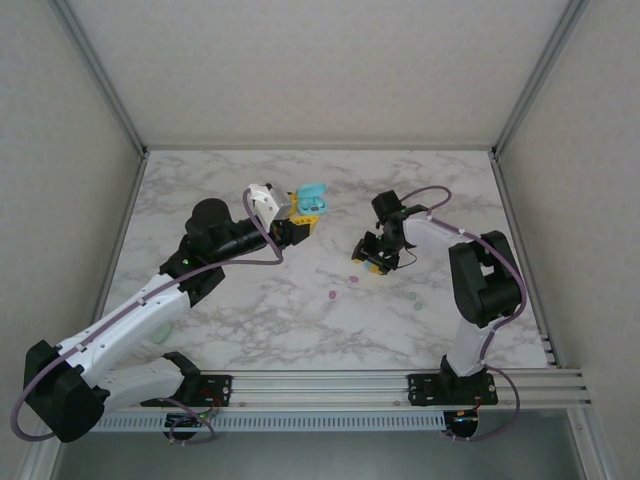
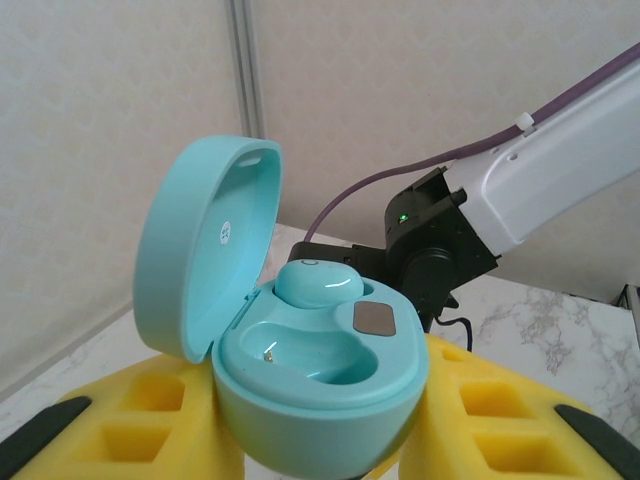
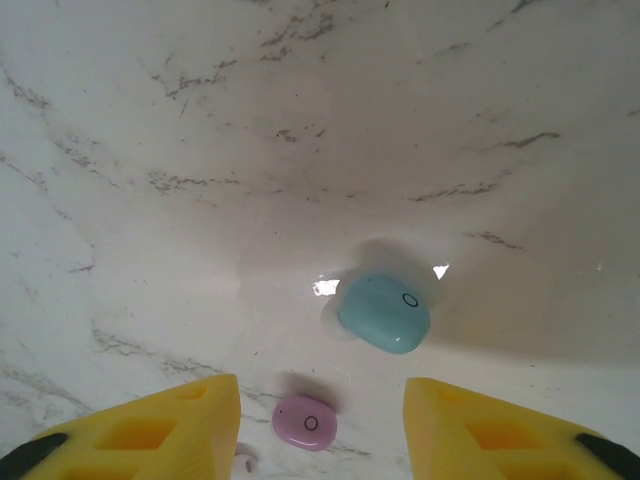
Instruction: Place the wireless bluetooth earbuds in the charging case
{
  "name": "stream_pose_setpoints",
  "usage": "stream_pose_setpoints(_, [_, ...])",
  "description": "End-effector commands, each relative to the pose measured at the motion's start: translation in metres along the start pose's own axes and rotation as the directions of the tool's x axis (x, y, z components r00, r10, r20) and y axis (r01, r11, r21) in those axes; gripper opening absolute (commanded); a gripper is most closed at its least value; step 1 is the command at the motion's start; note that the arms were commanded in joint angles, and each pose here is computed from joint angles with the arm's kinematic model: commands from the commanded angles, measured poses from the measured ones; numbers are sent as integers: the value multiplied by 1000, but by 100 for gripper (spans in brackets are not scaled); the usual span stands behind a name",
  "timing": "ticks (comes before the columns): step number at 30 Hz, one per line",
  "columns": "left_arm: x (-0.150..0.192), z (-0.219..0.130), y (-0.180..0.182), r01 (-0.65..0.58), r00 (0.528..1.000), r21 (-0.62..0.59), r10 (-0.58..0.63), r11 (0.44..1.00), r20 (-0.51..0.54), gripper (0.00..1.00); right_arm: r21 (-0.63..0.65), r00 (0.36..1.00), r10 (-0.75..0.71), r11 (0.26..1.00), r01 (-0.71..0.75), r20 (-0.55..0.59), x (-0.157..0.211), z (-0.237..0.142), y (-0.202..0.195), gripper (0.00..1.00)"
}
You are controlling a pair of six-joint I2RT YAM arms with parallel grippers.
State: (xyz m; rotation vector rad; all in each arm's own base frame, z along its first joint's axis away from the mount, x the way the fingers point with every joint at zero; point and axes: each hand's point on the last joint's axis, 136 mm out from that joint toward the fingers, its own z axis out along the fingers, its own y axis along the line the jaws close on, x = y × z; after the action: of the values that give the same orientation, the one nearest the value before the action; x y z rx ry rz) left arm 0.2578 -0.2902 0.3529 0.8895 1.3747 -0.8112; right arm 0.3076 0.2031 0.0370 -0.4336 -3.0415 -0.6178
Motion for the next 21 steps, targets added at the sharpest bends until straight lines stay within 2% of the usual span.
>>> stream_pose_setpoints(1, [-8,2,-2,-20,1000,8,20,1000,19,15,42,1000,23,999,-23,-8,3,9,-9,48])
stream_pose_setpoints(13, [-7,4,-2,-15,1000,14,15,1000,13,15,63,1000,6,998,-7,17,-9,12,-7,46])
stream_pose_setpoints(21, [-4,5,-1,-13,1000,10,13,1000,6,15,71,998,-29,997,26,47,-20,8,0,41])
